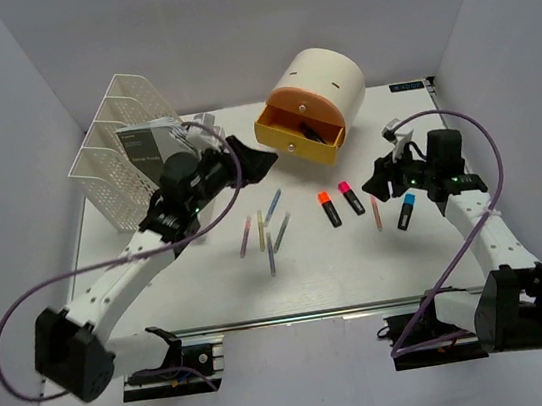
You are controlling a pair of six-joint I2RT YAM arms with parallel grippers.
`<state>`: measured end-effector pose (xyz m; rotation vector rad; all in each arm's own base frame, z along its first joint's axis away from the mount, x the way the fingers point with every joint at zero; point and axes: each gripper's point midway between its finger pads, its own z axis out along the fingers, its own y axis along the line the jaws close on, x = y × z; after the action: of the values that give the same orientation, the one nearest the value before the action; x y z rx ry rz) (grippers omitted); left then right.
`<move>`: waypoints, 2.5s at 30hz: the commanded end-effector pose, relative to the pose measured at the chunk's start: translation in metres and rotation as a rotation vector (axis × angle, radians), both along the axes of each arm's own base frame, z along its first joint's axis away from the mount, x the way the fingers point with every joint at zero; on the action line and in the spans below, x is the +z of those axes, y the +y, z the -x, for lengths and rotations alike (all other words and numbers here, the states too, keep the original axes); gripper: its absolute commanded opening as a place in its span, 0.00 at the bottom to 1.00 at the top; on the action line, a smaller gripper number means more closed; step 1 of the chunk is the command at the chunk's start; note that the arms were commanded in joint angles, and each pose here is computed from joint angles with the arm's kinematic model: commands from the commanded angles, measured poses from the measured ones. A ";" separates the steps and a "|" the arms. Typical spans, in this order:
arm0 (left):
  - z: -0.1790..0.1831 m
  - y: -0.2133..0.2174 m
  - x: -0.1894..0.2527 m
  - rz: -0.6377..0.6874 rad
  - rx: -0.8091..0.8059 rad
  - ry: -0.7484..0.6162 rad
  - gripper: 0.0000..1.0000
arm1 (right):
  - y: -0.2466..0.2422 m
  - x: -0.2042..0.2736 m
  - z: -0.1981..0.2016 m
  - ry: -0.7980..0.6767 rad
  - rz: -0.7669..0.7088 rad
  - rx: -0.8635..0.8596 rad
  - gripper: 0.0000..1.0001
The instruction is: Organize the desk
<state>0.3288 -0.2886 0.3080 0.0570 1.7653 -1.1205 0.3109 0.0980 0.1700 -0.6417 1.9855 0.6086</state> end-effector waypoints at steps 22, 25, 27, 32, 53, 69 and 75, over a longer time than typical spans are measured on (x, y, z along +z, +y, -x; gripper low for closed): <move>0.050 0.092 -0.035 -0.463 0.109 -0.195 0.88 | -0.098 -0.066 -0.009 0.376 0.282 -0.575 0.53; 0.052 0.093 -0.032 -0.452 0.115 -0.206 0.89 | -0.101 -0.075 -0.003 0.426 0.257 -0.606 0.54; 0.053 0.091 -0.032 -0.443 0.105 -0.209 0.90 | -0.106 -0.081 -0.002 0.460 0.257 -0.633 0.54; 0.052 0.090 -0.035 -0.449 0.102 -0.199 0.90 | -0.112 -0.107 0.000 0.532 0.272 -0.674 0.60; 0.048 0.084 -0.055 -0.479 0.081 -0.157 0.90 | -0.128 -0.146 -0.001 0.569 0.279 -0.864 0.62; 0.046 0.081 -0.067 -0.508 0.075 -0.131 0.90 | -0.131 -0.172 0.006 0.620 0.308 -0.894 0.48; 0.046 0.081 -0.069 -0.511 0.072 -0.127 0.89 | -0.135 -0.164 0.001 0.577 0.316 -0.879 0.27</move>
<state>0.2848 -0.2088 0.2405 0.3566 1.8815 -0.5899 0.3189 -0.0346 0.0148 0.3232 2.6141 -0.0707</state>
